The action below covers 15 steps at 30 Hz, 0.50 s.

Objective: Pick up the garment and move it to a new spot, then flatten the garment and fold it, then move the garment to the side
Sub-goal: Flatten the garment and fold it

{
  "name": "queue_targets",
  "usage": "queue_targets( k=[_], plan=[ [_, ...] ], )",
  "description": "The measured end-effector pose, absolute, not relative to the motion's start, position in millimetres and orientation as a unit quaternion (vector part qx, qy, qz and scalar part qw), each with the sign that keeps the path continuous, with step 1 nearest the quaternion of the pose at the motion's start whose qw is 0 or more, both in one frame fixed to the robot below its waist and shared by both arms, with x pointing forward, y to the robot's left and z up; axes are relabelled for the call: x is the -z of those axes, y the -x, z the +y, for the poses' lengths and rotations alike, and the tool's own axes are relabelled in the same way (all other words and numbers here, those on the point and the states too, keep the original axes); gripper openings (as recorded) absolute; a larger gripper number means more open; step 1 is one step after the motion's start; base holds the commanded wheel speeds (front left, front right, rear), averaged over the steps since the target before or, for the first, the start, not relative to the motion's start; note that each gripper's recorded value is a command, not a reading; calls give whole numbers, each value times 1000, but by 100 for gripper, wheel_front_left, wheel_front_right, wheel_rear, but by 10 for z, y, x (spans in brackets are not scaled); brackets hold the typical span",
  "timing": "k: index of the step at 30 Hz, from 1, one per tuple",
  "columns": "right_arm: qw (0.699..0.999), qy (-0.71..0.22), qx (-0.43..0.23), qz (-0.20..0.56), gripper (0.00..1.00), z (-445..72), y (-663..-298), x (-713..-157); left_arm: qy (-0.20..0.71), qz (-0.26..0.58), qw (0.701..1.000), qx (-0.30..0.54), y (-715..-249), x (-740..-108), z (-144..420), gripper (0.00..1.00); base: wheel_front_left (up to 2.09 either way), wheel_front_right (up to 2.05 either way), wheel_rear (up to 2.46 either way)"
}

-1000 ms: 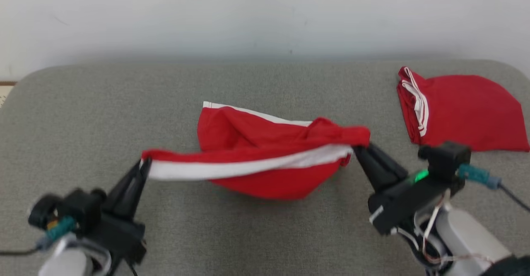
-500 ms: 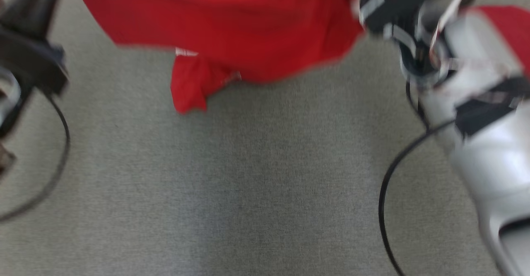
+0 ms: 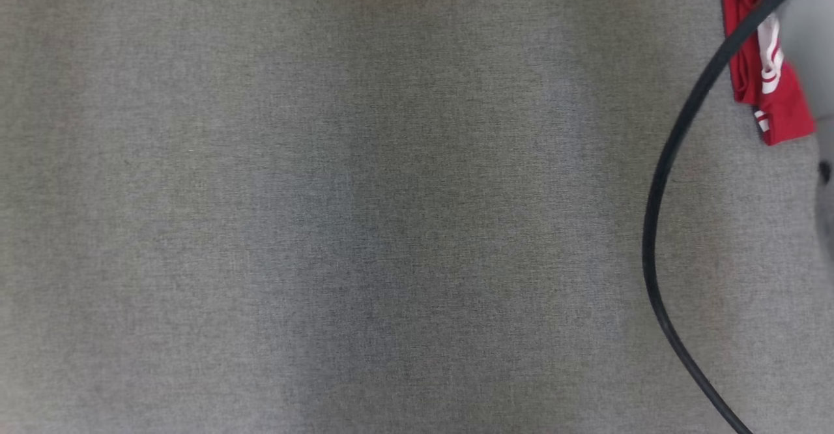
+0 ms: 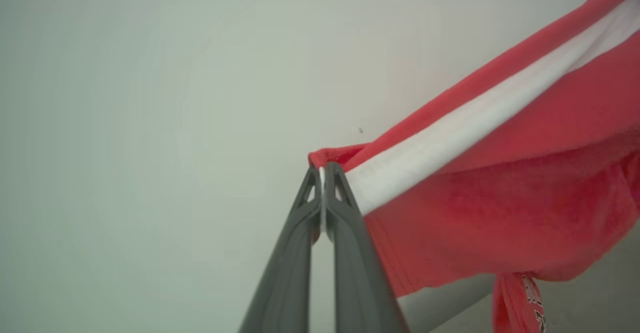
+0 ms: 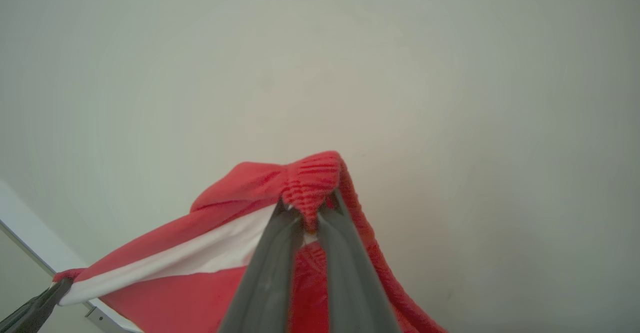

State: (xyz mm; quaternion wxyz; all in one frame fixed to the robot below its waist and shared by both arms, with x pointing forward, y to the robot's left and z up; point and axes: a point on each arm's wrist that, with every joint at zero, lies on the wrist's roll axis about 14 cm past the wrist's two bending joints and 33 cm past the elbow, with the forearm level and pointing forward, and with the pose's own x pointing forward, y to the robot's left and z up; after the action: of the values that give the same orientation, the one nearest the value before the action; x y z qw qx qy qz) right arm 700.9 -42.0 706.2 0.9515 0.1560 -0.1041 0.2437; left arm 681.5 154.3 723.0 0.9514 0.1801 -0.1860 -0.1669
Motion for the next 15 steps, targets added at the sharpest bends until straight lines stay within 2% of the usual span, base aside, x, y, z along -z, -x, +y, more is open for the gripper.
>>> queue_targets(
  k=[2,6,11,15],
  plan=[
    [948,-148,-241,-147,0,-397,-7003,-7388,-197,-210,945,152,-6814,-7502,1592,0,0,0,0],
    [944,-141,-234,-183,0,-399,-7020,-7553,-201,-246,938,136,-6804,-7763,1647,0,0,0,0],
    [946,-132,-247,-166,0,-262,-7123,-7275,-190,-248,940,137,-6907,-7580,1675,0,0,0,0],
    [947,-138,-265,-119,0,-138,-7199,-6752,-177,-225,947,143,-7016,-7167,1707,0,0,0,0]
  ],
)
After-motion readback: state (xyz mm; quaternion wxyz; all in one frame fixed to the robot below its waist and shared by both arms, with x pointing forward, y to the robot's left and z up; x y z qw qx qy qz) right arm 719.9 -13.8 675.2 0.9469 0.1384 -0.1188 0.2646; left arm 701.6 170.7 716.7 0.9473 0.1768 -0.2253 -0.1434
